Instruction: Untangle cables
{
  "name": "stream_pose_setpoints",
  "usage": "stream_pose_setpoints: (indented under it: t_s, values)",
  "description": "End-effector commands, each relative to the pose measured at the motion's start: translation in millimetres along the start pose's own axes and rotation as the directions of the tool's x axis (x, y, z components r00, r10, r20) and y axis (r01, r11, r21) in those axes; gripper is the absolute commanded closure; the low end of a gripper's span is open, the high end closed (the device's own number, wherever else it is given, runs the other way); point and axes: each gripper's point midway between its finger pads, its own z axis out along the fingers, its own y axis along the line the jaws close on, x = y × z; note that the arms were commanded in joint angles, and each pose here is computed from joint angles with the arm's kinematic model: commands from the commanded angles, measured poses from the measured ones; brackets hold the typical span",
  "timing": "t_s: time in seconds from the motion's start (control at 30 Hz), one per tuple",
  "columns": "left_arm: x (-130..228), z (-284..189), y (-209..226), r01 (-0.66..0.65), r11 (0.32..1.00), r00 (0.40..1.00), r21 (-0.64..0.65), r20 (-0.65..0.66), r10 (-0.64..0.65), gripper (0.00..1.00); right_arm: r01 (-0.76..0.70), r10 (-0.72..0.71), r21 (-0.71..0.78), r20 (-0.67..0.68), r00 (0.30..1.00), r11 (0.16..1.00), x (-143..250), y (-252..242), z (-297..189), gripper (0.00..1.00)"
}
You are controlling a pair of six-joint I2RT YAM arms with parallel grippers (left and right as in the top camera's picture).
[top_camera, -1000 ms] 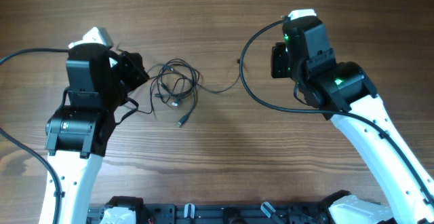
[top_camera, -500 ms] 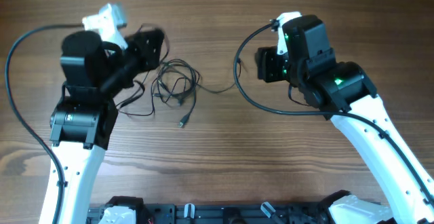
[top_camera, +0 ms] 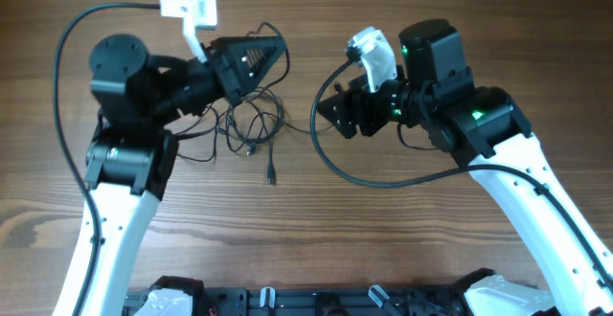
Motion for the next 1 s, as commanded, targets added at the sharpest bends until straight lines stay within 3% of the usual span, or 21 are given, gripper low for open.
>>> stream_pose_setpoints:
  t_s: [0.0,0.1,0.43,0.57,0.7,0.97]
  values:
    - [9,11,3,0.036,0.999,0.998,0.031,-0.055,-0.034,0.96,0.100,-0.087,-0.251,0.061,0.994,0.963,-13,44,-5,0.14]
    - [11,14,8,0.047,0.999,0.997,0.025,-0.064,-0.046,0.96,0.143,-0.113,-0.303,0.114,0.987,0.942,-24,55,-9,0.13]
    - [13,14,7,0.086,0.996,0.994,0.030,-0.072,-0.084,0.96,0.232,-0.159,-0.251,0.279,0.947,0.940,-65,54,-15,0.18]
    - [14,14,-1,0.094,0.993,0.992,0.070,-0.093,-0.088,0.96,0.218,-0.163,-0.174,0.285,0.944,0.960,-70,41,-12,0.20]
    - [13,13,-9,0.136,0.986,0.987,0.101,-0.105,-0.125,0.96,0.214,-0.159,-0.174,0.287,0.945,0.961,-71,39,-8,0.28]
    - [13,13,-11,0.123,0.986,0.988,0.110,-0.106,-0.111,0.96,0.140,-0.092,-0.191,0.241,0.966,0.972,-64,32,2,0.32]
